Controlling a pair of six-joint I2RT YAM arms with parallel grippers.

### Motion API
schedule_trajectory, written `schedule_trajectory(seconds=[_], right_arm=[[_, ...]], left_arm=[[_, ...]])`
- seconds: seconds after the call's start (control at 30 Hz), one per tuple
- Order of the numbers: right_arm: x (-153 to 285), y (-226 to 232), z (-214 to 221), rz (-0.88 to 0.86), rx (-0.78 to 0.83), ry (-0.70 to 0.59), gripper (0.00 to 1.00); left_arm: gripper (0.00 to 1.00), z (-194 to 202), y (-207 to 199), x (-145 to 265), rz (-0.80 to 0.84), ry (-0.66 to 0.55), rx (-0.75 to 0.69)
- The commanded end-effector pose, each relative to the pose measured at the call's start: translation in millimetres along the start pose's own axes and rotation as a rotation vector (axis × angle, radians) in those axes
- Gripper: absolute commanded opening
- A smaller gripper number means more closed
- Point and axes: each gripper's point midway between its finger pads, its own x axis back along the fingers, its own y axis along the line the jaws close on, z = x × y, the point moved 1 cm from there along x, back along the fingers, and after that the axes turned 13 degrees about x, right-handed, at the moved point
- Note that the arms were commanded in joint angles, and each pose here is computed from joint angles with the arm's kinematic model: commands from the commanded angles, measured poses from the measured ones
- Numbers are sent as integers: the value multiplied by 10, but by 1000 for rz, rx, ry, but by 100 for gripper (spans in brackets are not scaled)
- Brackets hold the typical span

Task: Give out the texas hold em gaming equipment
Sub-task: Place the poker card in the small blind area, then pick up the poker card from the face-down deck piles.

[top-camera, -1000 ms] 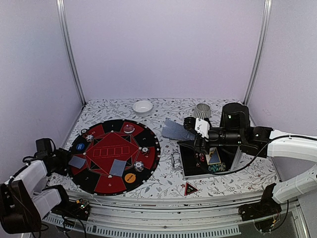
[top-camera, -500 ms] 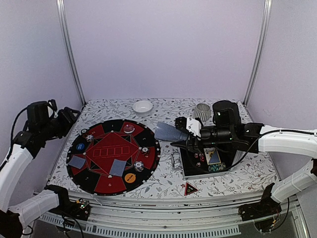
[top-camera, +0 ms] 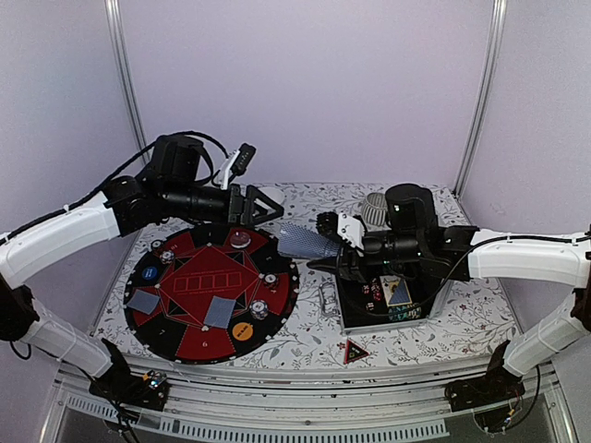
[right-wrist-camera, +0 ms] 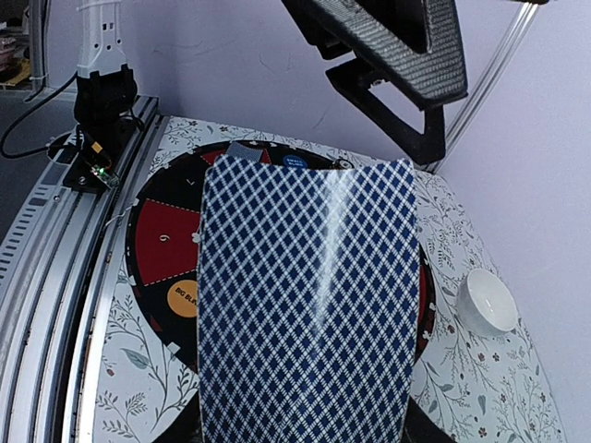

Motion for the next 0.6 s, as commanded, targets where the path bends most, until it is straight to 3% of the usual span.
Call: schedule_trajectory(seconds=[0.0, 0.3, 0.57], right_arm=[[-9, -86, -180, 14, 7, -62, 43], [-31, -46, -161, 1, 10, -60, 43], [-15, -70, -191, 11, 22, -64, 43]], left_arm=[[68, 49, -287, -34, 98, 50, -96], [84, 236, -288, -209, 130, 146, -124], [70, 270, 8, -330, -32, 171, -111]])
